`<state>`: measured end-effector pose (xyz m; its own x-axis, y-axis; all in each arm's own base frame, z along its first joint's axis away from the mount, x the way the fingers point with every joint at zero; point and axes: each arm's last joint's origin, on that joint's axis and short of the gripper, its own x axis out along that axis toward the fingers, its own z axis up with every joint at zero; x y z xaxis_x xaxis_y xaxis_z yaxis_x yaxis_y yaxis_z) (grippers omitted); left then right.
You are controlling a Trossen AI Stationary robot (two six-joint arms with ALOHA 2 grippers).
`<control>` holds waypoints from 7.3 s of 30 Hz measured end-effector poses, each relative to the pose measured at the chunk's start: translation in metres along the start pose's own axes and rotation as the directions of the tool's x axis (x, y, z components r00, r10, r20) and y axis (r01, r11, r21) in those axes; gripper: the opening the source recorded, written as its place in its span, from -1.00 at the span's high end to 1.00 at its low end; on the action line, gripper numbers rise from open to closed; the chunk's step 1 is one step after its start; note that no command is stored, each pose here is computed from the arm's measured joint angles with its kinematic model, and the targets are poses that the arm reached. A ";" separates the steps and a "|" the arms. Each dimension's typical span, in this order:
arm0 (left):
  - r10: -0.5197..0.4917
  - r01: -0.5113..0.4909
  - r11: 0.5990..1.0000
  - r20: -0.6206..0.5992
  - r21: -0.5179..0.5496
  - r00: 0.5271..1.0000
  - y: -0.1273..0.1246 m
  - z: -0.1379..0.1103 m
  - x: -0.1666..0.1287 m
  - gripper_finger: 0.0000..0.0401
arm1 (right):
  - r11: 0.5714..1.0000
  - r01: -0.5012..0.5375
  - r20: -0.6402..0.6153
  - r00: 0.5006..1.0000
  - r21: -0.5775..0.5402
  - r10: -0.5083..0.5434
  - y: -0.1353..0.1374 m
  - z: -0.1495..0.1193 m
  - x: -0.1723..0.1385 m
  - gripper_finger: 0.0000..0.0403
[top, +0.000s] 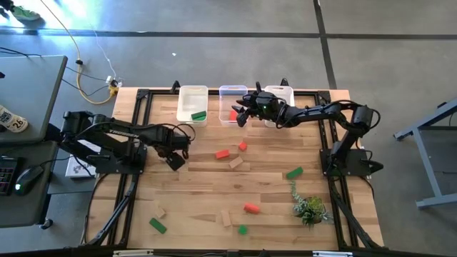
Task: Sort & place blocks by color
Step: Put the brown block into the right white bin
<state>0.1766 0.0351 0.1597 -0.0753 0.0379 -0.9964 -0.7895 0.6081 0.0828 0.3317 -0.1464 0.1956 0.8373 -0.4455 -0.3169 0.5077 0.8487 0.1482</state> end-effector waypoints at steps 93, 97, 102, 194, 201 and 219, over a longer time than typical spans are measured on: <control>-0.381 -0.052 0.839 0.654 0.541 0.653 -0.045 0.026 -0.098 0.45 | 0.680 -0.637 -0.084 0.704 0.363 0.705 0.122 0.064 -0.019 0.22; -0.320 -0.100 0.856 0.671 0.507 0.669 -0.042 0.025 -0.100 0.45 | 0.847 -0.453 -0.217 0.830 0.277 0.514 0.125 0.071 -0.021 0.22; -0.271 -0.140 0.864 0.681 0.484 0.680 -0.042 0.026 -0.097 0.45 | 0.891 -0.383 -0.220 0.873 0.244 0.435 0.129 0.074 -0.022 0.22; -0.267 -0.488 0.673 0.798 0.556 0.540 -0.042 0.041 -0.110 0.35 | 0.837 -0.197 -0.120 0.948 0.510 0.296 0.147 0.043 0.013 0.44; -0.268 -0.479 0.687 0.803 0.546 0.532 -0.043 0.041 -0.111 0.17 | 0.874 -0.177 -0.147 0.952 0.453 0.269 0.144 0.040 0.014 0.45; -0.246 -0.248 0.850 0.766 0.465 0.593 -0.040 0.038 -0.105 -0.07 | 0.980 0.012 -0.430 0.900 0.200 0.076 0.088 0.023 0.022 0.46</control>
<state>0.2388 0.0369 0.2602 0.6165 0.4802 -0.6240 -0.3691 0.8763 0.3096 0.3991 -0.0883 0.2234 0.7047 -0.2133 -0.6767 0.5482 0.7691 0.3285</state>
